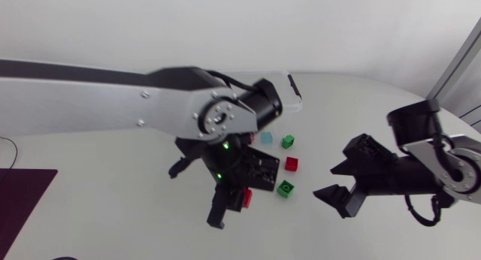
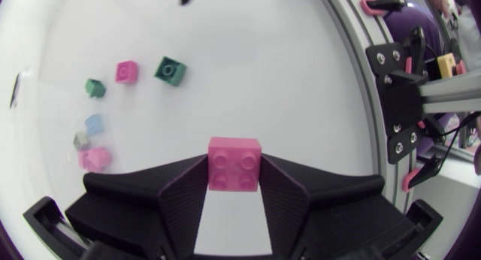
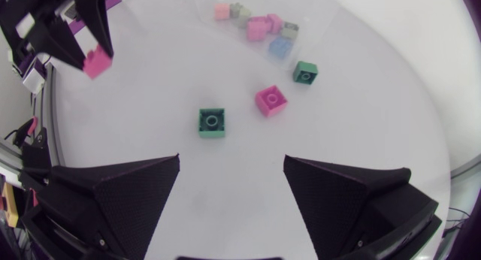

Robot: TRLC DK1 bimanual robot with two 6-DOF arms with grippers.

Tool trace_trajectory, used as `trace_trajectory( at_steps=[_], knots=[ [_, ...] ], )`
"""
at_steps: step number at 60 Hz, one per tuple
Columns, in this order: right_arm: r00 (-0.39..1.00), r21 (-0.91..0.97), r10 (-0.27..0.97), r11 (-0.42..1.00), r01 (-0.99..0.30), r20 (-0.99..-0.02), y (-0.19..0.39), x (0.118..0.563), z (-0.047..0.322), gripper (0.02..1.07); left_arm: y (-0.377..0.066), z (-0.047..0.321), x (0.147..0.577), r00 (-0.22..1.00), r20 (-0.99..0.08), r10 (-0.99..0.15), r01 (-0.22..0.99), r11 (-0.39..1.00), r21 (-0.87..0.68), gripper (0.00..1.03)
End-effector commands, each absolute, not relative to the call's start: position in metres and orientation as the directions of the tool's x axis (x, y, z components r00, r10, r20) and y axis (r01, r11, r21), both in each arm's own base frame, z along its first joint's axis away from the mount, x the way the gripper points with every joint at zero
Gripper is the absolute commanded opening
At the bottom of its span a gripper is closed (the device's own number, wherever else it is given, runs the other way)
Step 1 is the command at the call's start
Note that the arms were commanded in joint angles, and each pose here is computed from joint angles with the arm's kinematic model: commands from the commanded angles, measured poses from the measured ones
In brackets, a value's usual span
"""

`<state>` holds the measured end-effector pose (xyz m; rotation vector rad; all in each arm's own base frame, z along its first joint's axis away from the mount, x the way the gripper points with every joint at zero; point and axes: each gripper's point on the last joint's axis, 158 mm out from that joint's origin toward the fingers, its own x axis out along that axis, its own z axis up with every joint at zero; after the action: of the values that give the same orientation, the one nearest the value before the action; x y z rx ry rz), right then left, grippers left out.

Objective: Pick up the duplo bricks and place them in the container

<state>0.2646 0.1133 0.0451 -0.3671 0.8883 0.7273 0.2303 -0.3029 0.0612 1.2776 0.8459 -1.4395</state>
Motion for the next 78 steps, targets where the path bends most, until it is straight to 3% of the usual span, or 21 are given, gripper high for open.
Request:
trace_trajectory(
  at_steps=[1,12,23,27,37,49,54,58,62,63,65,67,78],
  knots=[
    [0.370,0.044,0.419,0.708,-0.704,-0.829,0.127,0.270,0.034,1.02,-0.297,0.090,0.251,0.090,-0.952,-0.291,0.979,-0.151,0.139,0.39],
    [0.313,0.065,0.398,0.701,-0.710,-0.862,0.151,0.285,0.018,1.02,-0.289,0.137,0.315,0.227,-0.863,-0.451,0.973,0.143,0.182,0.40],
    [0.285,0.040,0.353,0.687,-0.726,-0.891,0.163,0.293,-0.002,1.02,-0.285,0.180,0.382,0.416,-0.745,-0.522,0.894,0.384,0.230,0.40],
    [0.272,0.040,0.341,0.685,-0.727,-0.900,0.164,0.295,-0.009,0.97,-0.283,0.188,0.402,0.452,-0.720,-0.527,0.868,0.445,0.220,0.40],
    [0.237,0.035,0.308,0.673,-0.739,-0.921,0.171,0.297,-0.029,0.92,-0.278,0.193,0.440,0.521,-0.670,-0.529,0.810,0.554,0.193,0.40],
    [0.228,0.026,0.291,0.665,-0.747,-0.929,0.179,0.303,-0.038,0.86,-0.274,0.173,0.468,0.537,-0.670,-0.512,0.771,0.620,0.144,0.40],
    [0.219,0.027,0.285,0.663,-0.748,-0.933,0.179,0.303,-0.042,0.67,-0.273,0.165,0.478,0.543,-0.669,-0.508,0.758,0.640,0.129,0.40],
    [0.220,0.026,0.286,0.660,-0.751,-0.933,0.179,0.301,-0.041,0.43,-0.274,0.159,0.483,0.542,-0.671,-0.505,0.754,0.646,0.123,0.41],
    [0.227,0.020,0.287,0.659,-0.752,-0.931,0.178,0.298,-0.037,0.35,-0.274,0.154,0.491,0.557,-0.668,-0.493,0.739,0.662,0.129,0.53],
    [0.232,0.017,0.290,0.658,-0.753,-0.929,0.178,0.298,-0.035,0.34,-0.274,0.153,0.493,0.558,-0.667,-0.493,0.737,0.663,0.127,0.59],
    [0.247,0.006,0.289,0.661,-0.750,-0.925,0.175,0.296,-0.028,0.34,-0.275,0.151,0.495,0.560,-0.669,-0.488,0.732,0.669,0.125,0.85],
    [0.260,-0.006,0.283,0.664,-0.748,-0.923,0.173,0.295,-0.023,0.34,-0.274,0.152,0.495,0.562,-0.671,-0.484,0.730,0.671,0.127,0.95],
    [0.365,-0.055,0.318,0.684,-0.728,-0.875,0.167,0.303,0.038,0.33,-0.262,0.183,0.487,0.603,-0.643,-0.472,0.703,0.695,0.150,0.99]
  ],
)
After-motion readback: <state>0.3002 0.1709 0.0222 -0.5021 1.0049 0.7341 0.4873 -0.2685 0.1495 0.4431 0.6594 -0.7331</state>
